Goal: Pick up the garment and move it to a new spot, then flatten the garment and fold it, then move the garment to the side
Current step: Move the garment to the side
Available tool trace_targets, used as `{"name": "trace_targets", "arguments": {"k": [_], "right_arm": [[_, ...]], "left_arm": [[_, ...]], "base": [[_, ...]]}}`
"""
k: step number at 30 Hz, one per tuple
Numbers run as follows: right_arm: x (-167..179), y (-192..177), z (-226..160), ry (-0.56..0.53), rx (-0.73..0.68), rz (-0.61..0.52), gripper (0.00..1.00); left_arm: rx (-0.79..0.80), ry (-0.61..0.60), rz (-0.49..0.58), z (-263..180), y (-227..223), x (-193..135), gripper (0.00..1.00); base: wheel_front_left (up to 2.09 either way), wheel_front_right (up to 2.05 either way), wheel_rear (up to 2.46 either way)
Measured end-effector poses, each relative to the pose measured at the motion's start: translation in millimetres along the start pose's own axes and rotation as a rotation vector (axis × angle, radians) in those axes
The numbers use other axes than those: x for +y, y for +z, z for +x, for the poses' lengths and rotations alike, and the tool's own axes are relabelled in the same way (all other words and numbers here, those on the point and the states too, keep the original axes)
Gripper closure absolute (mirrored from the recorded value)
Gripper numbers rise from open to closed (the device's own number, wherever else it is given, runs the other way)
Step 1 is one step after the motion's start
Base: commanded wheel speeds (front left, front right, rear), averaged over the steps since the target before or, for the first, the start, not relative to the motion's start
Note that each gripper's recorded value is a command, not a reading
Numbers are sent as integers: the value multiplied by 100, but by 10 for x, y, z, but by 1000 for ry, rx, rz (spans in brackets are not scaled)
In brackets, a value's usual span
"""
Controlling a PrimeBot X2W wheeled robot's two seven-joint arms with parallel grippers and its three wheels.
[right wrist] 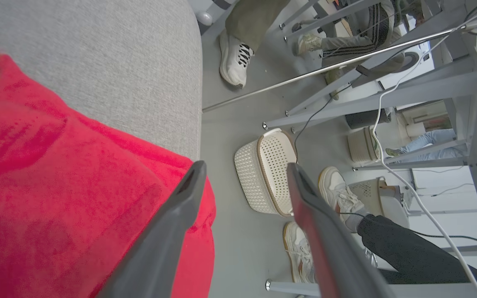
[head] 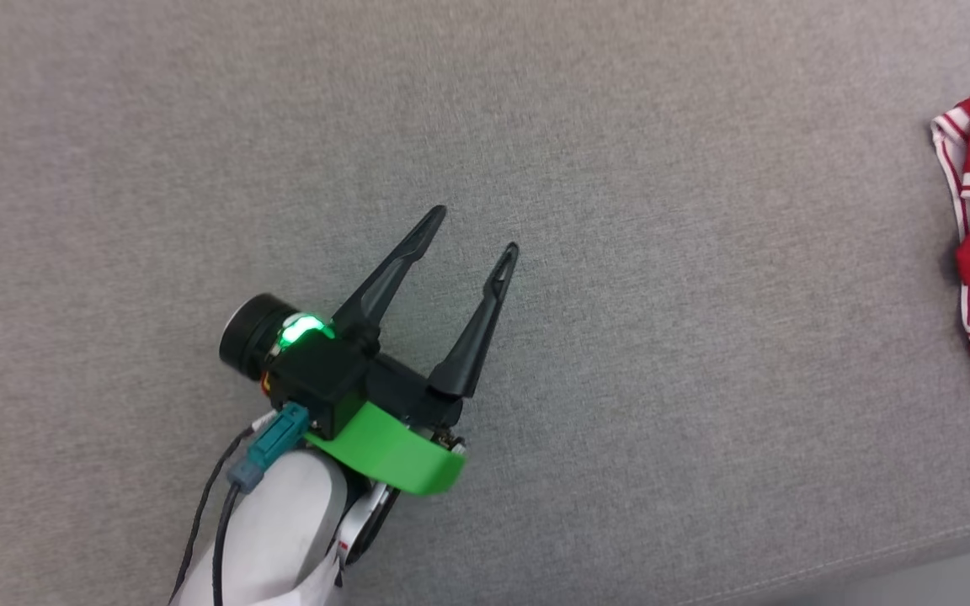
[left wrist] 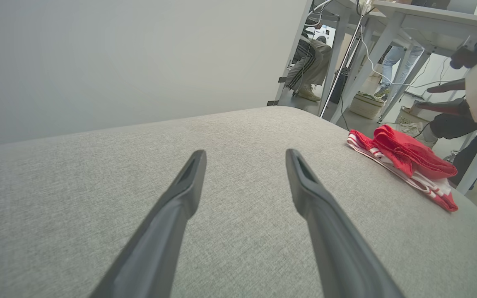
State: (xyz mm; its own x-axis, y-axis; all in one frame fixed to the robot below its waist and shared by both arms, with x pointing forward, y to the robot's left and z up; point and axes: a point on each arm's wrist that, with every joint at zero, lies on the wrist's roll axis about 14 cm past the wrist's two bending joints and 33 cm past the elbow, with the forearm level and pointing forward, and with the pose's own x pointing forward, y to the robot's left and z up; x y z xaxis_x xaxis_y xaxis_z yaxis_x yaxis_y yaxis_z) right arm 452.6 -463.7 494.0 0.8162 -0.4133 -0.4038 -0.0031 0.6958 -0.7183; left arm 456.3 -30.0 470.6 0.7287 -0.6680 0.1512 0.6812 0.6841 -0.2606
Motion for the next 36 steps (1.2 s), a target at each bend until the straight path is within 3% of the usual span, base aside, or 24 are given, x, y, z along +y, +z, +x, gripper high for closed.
{"name": "trace_targets", "arguments": {"k": [10, 16, 23, 32, 36], "right_arm": [[307, 1218, -600, 93, -469, 238, 0], [603, 1641, -1079, 163, -661, 419, 0], [1025, 1832, -1506, 246, -787, 626, 0], [1564, 1824, -1844, 319, -827, 779, 0], [1748, 1821, -1930, 353, -822, 795, 0]], "left_arm": [[-39, 194, 56, -427, 422, 227, 0], [-64, 316, 72, -793, 623, 350, 0], [-98, 451, 94, -1215, 808, 484, 0], [-109, 523, 116, -1569, 884, 453, 0], [-110, 538, 133, -1672, 903, 427, 0]], "base": [[0, 0, 0], [0, 0, 0], [0, 0, 0], [0, 0, 0], [0, 0, 0]]}}
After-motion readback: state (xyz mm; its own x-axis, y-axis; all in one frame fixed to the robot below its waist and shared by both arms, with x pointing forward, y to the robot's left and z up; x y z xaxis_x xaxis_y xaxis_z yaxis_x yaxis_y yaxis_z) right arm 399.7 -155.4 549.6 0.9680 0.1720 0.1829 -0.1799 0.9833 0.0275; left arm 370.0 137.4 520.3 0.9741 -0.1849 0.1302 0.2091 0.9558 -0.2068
